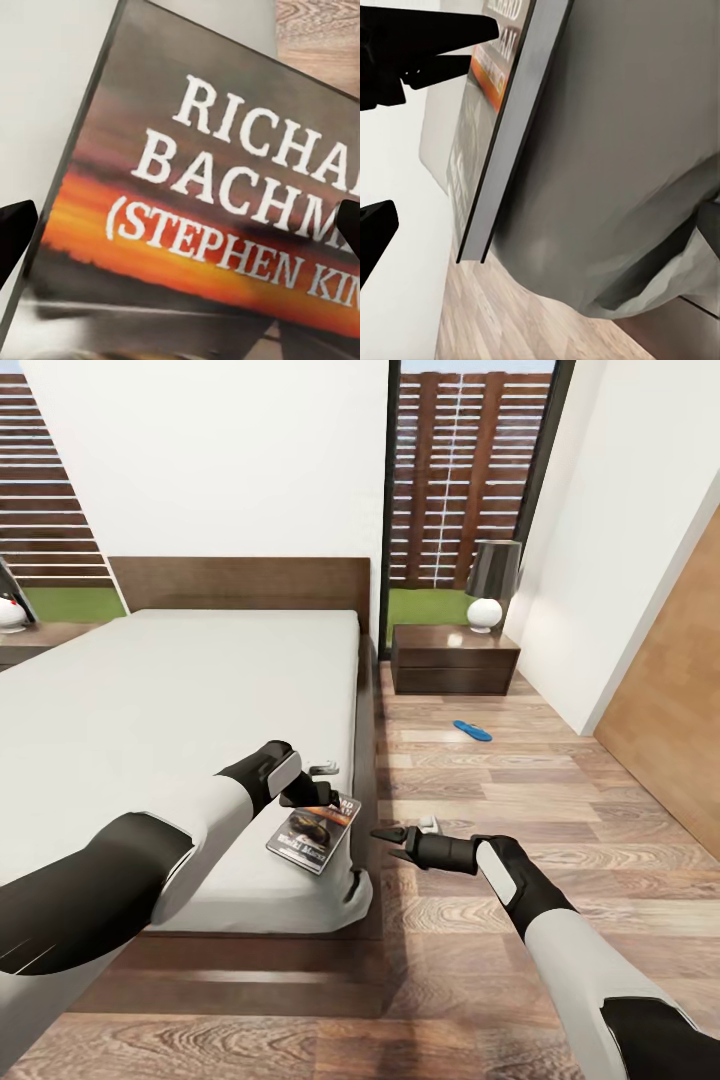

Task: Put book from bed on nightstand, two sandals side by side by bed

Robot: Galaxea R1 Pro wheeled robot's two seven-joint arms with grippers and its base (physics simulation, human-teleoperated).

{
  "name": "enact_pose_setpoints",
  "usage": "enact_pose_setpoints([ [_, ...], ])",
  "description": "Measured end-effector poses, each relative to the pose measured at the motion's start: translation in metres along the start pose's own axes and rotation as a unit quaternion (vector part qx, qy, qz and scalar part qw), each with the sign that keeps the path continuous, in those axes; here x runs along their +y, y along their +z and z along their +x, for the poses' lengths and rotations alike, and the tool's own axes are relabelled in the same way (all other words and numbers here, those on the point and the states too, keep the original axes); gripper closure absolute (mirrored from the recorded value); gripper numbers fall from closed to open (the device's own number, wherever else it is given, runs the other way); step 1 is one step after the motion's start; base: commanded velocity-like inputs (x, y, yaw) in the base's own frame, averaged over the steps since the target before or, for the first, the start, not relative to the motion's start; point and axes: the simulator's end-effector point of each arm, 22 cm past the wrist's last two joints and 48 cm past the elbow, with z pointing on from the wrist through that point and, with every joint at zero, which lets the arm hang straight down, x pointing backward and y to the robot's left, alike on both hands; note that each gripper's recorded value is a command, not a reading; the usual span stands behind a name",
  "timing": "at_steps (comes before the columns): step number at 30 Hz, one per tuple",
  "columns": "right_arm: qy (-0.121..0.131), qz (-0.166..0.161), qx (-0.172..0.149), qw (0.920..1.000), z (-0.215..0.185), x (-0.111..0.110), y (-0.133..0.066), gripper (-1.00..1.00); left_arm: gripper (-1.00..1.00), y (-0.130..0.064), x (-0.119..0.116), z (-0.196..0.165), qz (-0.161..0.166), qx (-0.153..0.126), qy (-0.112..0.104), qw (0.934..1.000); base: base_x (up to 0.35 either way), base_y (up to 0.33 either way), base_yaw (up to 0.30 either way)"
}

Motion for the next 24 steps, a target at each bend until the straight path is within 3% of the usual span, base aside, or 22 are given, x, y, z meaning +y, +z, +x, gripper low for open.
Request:
enact_pose_setpoints([
  [19, -0.001, -0.01, -0.001, 0.9999, 0.0, 0.005, 0.0, -1.0, -1.0, 0.0, 0.0, 0.0, 0.0, 0.0, 0.0, 1.0, 0.0, -0.001, 0.0],
  [23, -0.001, -0.017, 0.0, 0.9999, 0.001, 0.008, 0.001, -1.0, -1.0, 0.0, 0.0, 0.0, 0.0, 0.0, 0.0, 1.0, 0.0, 0.0, 0.0],
  [24, 0.0, -0.031, 0.002, 0.9995, 0.003, 0.017, 0.006, -1.0, -1.0, 0.0, 0.0, 0.0, 0.0, 0.0, 0.0, 1.0, 0.0, 0.0, 0.0],
])
